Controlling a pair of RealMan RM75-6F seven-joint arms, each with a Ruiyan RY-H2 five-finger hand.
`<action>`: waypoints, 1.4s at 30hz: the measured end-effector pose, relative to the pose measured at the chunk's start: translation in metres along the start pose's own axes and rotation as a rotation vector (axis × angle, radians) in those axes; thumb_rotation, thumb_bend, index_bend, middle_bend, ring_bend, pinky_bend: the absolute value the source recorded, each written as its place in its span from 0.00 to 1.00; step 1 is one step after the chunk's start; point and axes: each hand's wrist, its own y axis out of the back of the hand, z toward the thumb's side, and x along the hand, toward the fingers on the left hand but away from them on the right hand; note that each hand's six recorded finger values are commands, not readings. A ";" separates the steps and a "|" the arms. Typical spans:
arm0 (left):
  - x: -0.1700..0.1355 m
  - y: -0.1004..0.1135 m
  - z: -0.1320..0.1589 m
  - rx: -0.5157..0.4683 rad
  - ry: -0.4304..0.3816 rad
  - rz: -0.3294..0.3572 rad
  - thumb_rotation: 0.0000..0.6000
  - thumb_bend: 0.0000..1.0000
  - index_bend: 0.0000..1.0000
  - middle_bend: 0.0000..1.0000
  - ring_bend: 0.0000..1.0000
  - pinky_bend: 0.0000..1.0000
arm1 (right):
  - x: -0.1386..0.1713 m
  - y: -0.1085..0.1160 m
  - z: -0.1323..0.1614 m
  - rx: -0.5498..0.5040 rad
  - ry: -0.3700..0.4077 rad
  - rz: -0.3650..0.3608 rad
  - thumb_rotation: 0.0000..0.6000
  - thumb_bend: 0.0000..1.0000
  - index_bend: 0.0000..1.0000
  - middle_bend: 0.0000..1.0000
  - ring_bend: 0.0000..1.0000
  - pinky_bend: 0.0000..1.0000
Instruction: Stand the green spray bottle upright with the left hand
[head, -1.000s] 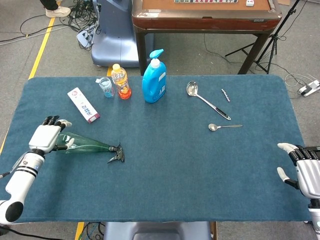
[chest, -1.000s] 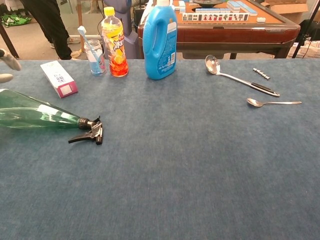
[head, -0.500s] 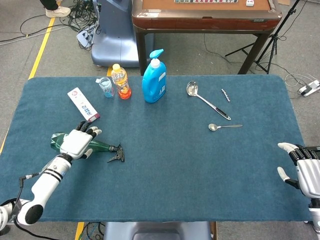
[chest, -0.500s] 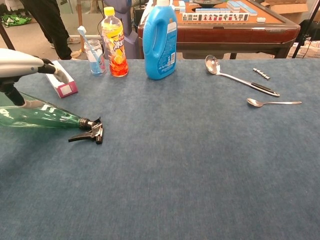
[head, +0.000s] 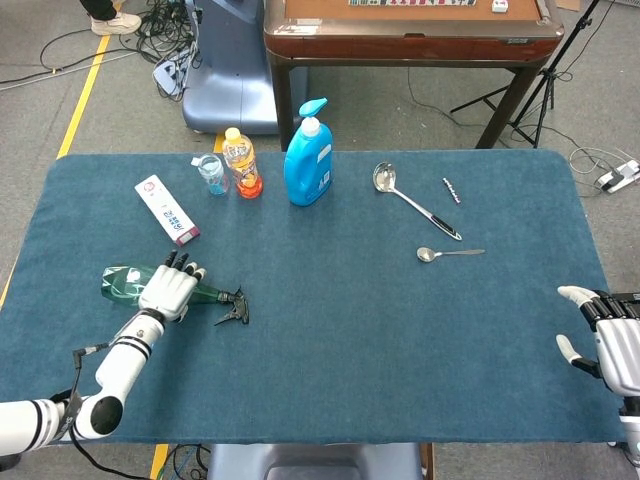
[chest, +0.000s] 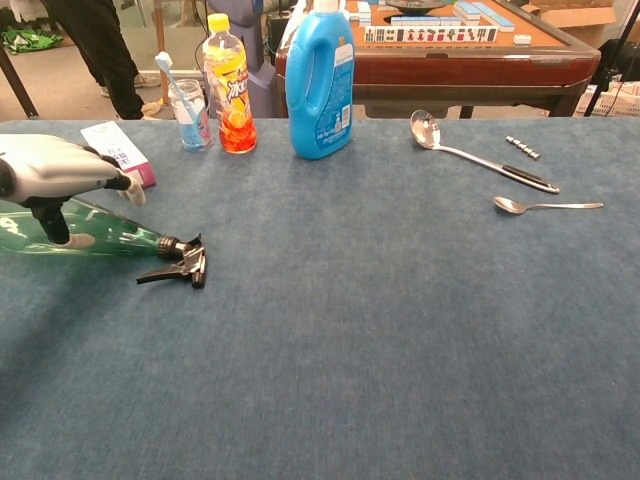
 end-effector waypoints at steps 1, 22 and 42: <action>0.001 -0.001 0.001 0.002 0.004 -0.005 1.00 0.37 0.17 0.15 0.00 0.00 | 0.000 0.000 0.000 -0.001 -0.001 0.000 1.00 0.28 0.24 0.27 0.20 0.25; 0.017 -0.008 0.011 0.044 0.072 -0.031 1.00 0.28 0.24 0.20 0.02 0.00 | 0.003 0.000 -0.007 -0.004 -0.014 0.000 1.00 0.28 0.24 0.27 0.20 0.25; 0.022 -0.011 0.001 0.008 0.130 -0.011 1.00 0.29 0.39 0.35 0.14 0.00 | 0.005 0.001 -0.007 -0.004 -0.016 -0.001 1.00 0.28 0.24 0.27 0.20 0.25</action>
